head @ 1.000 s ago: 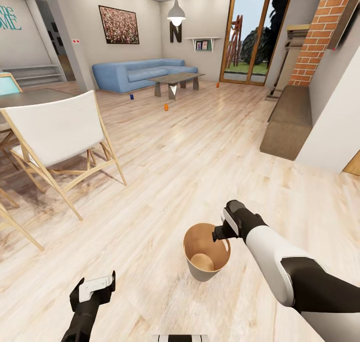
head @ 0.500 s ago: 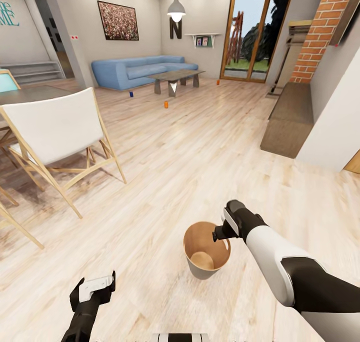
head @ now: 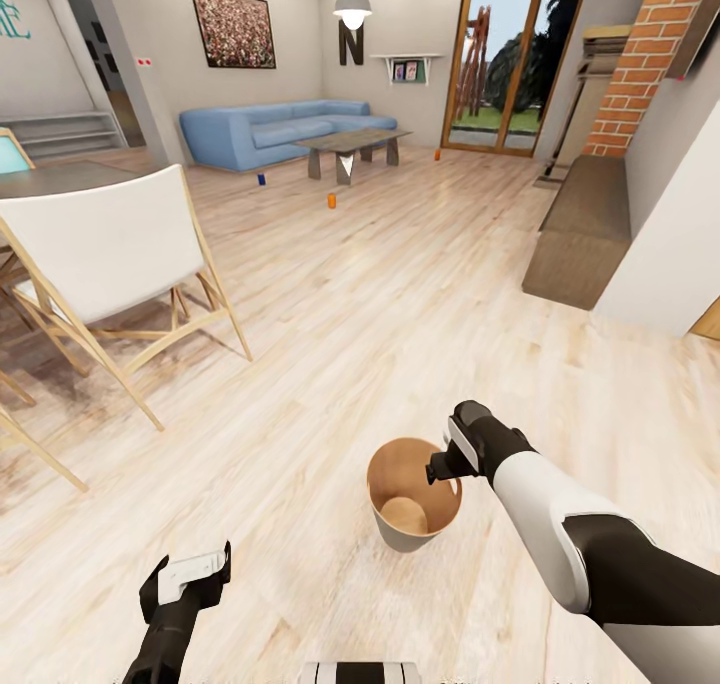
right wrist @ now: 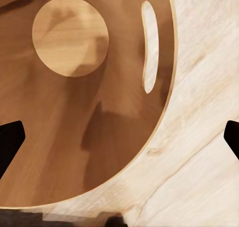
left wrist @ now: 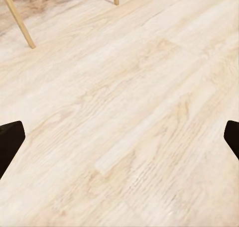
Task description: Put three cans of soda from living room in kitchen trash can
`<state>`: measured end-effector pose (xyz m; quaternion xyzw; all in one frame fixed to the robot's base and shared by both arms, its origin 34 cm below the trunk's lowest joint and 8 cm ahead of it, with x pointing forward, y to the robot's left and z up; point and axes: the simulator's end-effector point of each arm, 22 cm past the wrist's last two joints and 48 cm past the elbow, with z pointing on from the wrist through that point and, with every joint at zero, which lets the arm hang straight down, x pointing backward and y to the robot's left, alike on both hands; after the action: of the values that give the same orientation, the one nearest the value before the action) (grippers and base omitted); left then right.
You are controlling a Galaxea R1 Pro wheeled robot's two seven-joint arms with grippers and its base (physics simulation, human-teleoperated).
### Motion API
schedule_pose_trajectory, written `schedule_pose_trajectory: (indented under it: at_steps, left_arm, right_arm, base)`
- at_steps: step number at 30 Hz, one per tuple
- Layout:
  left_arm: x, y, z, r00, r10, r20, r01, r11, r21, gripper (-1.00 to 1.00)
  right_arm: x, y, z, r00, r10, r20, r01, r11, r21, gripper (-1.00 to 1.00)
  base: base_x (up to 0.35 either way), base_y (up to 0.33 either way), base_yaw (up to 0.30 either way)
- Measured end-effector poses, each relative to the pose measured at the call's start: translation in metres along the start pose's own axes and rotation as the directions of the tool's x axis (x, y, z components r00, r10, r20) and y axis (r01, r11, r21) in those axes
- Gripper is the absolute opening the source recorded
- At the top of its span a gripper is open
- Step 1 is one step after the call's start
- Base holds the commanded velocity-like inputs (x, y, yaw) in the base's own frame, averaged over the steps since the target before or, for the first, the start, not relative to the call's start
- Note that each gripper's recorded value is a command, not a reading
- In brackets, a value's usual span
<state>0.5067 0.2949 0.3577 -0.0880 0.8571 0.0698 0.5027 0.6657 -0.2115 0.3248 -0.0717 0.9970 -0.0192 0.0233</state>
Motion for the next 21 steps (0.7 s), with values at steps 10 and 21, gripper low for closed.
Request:
schedule_pose_trajectory:
  at_steps: [10, 21]
  left_arm:
    - [0.007, 0.0, 0.001, 1.0, 0.003, -0.015, -0.003, 1.0, -0.001, 1.0]
    - [0.015, 0.001, 0.002, 0.999, 0.007, -0.032, -0.007, 1.0, -0.003, 1.0]
  right_arm:
    - [0.004, 0.001, 0.009, 1.0, -0.001, -0.016, 0.001, 1.0, -0.003, 1.0]
    - [0.008, 0.0, 0.02, 0.999, -0.001, -0.035, 0.001, 1.0, -0.002, 1.0]
  base:
    - [0.0, 0.0, 0.0]
    - [0.0, 0.0, 0.0]
